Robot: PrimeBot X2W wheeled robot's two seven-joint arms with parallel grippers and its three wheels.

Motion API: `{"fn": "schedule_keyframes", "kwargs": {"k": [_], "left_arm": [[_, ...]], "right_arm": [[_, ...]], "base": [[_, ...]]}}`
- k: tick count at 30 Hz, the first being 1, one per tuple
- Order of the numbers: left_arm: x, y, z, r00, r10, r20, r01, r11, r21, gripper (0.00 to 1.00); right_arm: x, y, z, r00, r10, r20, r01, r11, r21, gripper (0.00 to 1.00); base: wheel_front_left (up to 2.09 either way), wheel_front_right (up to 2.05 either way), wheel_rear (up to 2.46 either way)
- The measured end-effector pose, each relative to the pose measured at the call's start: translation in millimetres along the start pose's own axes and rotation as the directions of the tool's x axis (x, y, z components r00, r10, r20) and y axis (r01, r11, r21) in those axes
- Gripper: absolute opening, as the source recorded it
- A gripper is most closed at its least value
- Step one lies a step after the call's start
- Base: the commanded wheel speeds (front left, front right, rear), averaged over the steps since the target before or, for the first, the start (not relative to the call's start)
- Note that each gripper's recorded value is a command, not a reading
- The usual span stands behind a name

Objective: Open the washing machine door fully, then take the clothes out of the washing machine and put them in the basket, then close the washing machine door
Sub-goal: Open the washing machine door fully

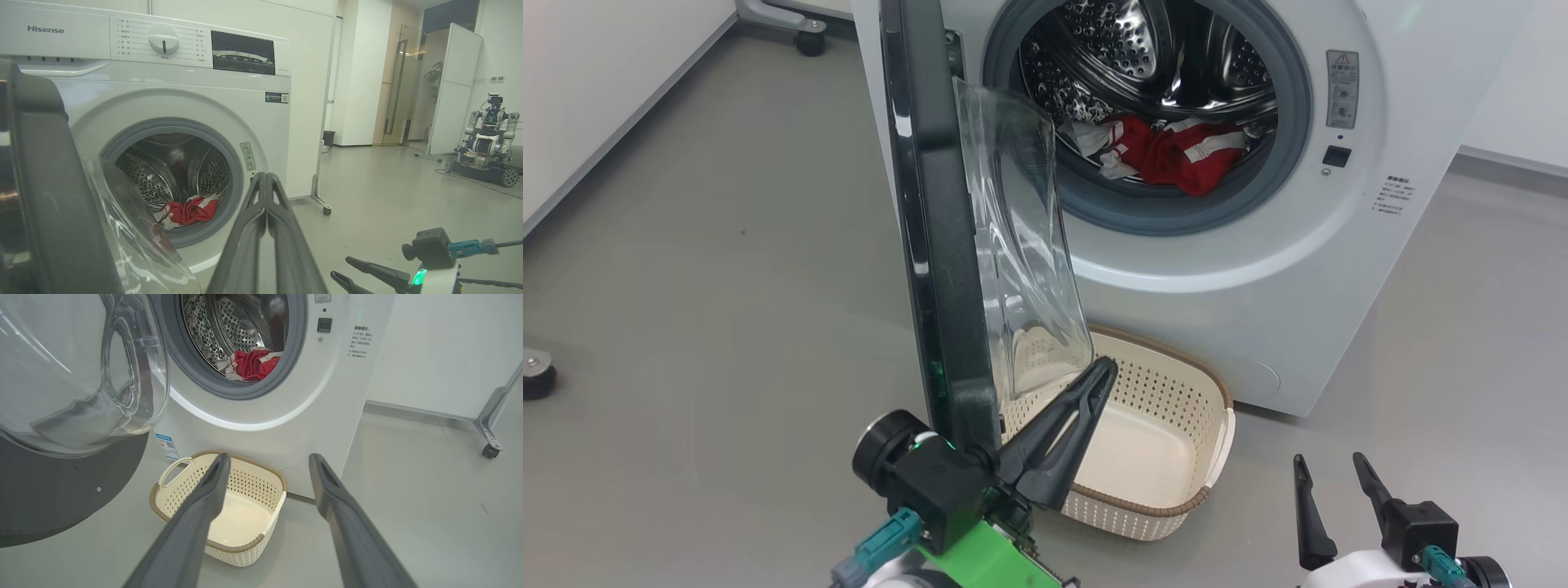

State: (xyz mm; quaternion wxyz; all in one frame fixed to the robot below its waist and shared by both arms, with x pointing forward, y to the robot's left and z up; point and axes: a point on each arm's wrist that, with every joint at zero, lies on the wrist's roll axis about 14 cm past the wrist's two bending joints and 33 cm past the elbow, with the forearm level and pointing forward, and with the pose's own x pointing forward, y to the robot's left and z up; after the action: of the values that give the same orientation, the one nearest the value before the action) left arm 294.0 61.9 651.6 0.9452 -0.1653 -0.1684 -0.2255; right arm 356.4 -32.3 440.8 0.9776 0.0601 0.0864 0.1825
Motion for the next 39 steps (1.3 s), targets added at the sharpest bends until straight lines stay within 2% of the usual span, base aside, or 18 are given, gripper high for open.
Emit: {"fn": "schedule_keyframes", "kwargs": {"k": [6, 12, 20, 39], "left_arm": [[-11, 3, -29, 0.992, 0.027, -0.123, -0.03, 0.999, -0.028, 0.0], [-28, 30, -50, 0.966, 0.125, -0.226, -0.118, 0.992, 0.045, 0.0], [-36, 46, -58, 0.944, 0.198, -0.266, -0.187, 0.98, 0.064, 0.0], [-47, 64, -69, 0.908, 0.279, -0.311, -0.266, 0.96, 0.084, 0.0]], "right_arm": [[0, 2, -3, 1.0, 0.009, -0.009, -0.009, 1.0, -0.009, 1.0], [-1, 1, -4, 1.0, 0.006, -0.012, -0.006, 1.0, -0.01, 1.0], [-2, -1, -6, 1.0, 0.0, -0.016, 0.0, 1.0, -0.009, 1.0], [-2, -2, -8, 1.0, -0.004, -0.024, 0.003, 1.0, -0.008, 1.0]], "base": [[0.0, 0.0, 0.0], [0.0, 0.0, 0.0], [0.0, 0.0, 0.0], [0.0, 0.0, 0.0]]}}
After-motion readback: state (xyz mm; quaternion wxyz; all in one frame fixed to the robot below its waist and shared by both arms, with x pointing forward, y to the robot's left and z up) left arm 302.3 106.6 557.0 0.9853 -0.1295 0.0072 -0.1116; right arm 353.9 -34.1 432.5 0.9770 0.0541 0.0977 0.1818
